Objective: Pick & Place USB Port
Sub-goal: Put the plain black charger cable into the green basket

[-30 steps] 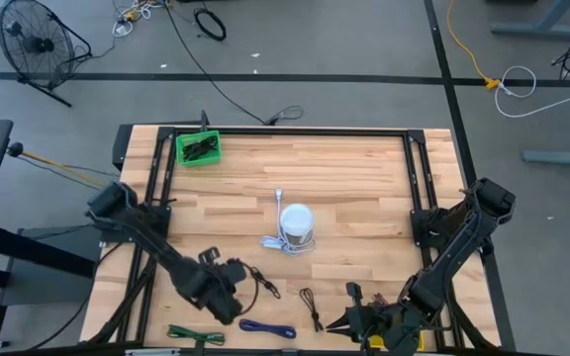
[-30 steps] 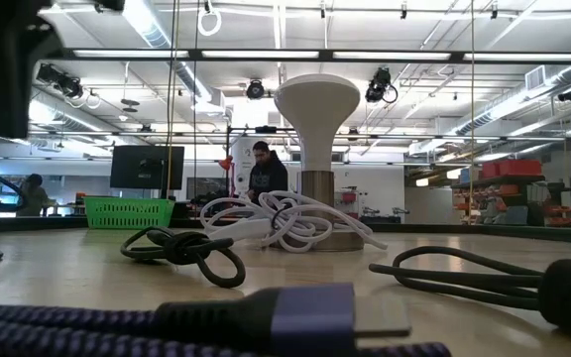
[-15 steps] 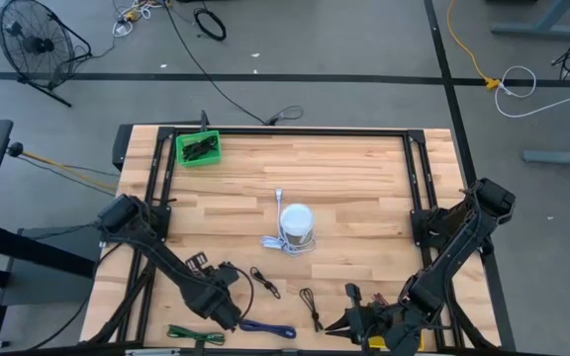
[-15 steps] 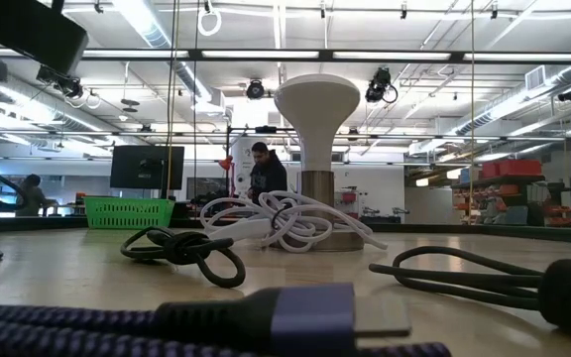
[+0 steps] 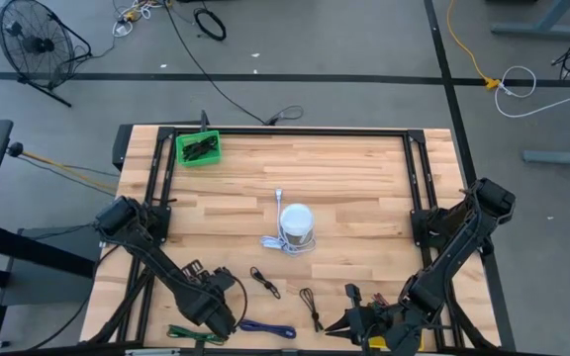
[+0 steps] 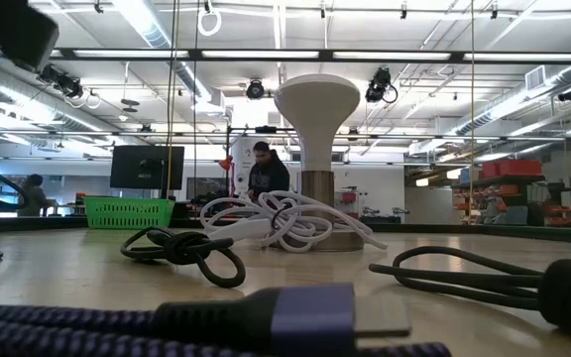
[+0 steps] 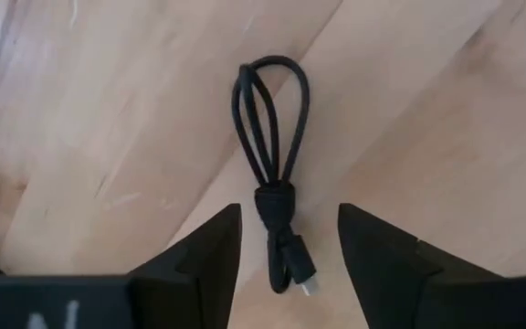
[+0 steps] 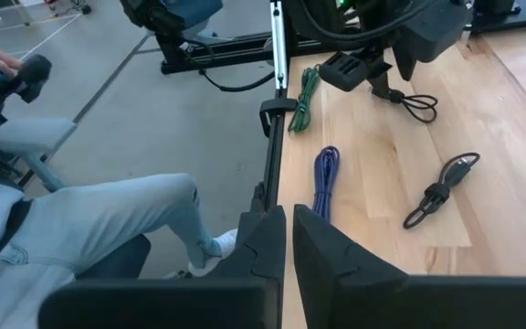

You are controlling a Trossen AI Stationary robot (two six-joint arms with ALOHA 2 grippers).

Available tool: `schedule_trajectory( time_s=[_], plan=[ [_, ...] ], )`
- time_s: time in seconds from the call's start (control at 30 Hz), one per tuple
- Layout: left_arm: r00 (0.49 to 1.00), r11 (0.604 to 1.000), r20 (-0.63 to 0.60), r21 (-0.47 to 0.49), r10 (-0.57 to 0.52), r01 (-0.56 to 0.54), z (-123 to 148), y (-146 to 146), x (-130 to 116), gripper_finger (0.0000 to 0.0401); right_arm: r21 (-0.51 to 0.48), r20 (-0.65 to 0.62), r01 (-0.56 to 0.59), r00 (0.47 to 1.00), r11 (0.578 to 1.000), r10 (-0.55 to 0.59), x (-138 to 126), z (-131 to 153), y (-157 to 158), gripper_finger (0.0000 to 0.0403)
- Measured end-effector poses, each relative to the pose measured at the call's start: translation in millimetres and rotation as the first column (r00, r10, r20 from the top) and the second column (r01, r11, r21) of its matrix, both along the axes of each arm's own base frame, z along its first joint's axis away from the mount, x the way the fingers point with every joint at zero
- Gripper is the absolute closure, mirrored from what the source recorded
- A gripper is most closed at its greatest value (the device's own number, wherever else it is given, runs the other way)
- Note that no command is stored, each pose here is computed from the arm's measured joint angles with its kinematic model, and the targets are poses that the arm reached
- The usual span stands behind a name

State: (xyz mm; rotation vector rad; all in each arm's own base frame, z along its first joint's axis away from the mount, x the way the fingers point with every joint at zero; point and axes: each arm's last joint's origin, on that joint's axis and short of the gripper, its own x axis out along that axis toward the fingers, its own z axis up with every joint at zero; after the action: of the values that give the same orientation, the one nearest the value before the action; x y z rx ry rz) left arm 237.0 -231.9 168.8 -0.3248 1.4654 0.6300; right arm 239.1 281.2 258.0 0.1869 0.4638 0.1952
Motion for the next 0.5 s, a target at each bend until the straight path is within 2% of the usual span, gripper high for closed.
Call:
schedule_trajectory(
  time_s=[0.33, 0.43, 0.5],
  plan=[
    [0.999, 1.000, -0.038, -0.008, 0.025, -0.025, -33, 13, -14, 0.0217, 0.000, 0.004, -0.002, 1.000, 1.000, 0.002, 0, 0, 0, 0.0376],
    [0.999, 0.999, -0.041, -0.019, 0.027, -0.028, -35, 14, -14, 0.0256, -0.008, 0.008, -0.006, 1.000, 1.000, 0.006, 0, 1, 0, 0.0376],
    [0.999, 0.999, -0.034, -0.026, 0.020, -0.021, -34, 13, -12, 0.0308, -0.013, 0.010, -0.009, 1.000, 1.000, 0.009, 0, 1, 0, 0.0376]
  ],
)
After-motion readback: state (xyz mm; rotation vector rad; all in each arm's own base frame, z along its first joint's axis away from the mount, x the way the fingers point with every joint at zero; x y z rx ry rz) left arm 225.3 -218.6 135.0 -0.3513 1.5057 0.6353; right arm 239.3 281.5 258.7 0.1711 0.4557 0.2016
